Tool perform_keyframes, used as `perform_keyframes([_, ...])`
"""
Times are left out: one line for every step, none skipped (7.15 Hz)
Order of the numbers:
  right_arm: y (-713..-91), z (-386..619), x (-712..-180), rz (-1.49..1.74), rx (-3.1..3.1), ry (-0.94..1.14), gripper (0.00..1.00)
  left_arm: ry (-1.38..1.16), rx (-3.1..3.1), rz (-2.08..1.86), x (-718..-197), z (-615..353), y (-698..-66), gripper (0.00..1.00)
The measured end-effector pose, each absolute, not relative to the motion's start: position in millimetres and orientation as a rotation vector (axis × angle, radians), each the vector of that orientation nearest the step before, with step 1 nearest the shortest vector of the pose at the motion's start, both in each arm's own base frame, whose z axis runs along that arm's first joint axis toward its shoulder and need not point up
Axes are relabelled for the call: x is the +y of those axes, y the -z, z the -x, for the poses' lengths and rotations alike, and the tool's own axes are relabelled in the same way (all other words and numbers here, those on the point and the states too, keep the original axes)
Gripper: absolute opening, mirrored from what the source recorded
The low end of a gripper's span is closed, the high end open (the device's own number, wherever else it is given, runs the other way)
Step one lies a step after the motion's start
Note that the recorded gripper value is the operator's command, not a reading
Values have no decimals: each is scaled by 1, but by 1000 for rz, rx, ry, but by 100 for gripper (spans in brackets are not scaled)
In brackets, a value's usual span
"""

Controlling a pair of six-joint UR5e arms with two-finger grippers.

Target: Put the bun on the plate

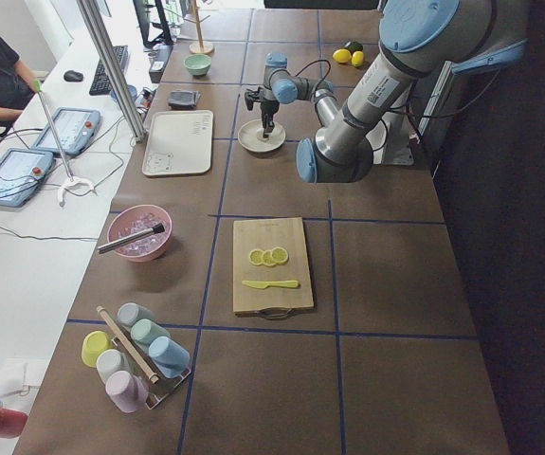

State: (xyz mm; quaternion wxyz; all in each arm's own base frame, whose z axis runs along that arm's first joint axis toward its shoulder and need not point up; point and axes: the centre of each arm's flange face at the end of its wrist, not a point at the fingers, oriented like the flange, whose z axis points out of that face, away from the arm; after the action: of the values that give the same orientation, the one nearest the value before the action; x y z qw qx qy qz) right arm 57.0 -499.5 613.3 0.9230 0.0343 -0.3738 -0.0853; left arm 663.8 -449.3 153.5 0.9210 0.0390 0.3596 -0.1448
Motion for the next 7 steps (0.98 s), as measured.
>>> perform_keyframes([-613, -57, -500, -71, -768, 175, 100, 296, 739, -82, -450, -663, -153, 99])
perform_keyframes([-613, -57, -500, -71, -768, 175, 100, 297, 739, -83, -451, -661, -152, 99])
perform_keyframes([-613, -57, -500, -71, -768, 175, 100, 297, 742, -86, -456, -654, -149, 100])
perform_keyframes([-614, -57, -499, -71, -767, 176, 100, 285, 740, -80, -467, -635, -142, 100])
perform_keyframes([-614, -57, -499, -71, -766, 177, 100, 256, 735, -56, -481, -602, -136, 100])
perform_keyframes([-614, -57, -499, -71, -763, 177, 100, 217, 734, -33, -493, -556, -139, 100])
perform_keyframes([-614, -58, -500, -73, -755, 177, 100, 172, 723, -28, -499, -510, -153, 100])
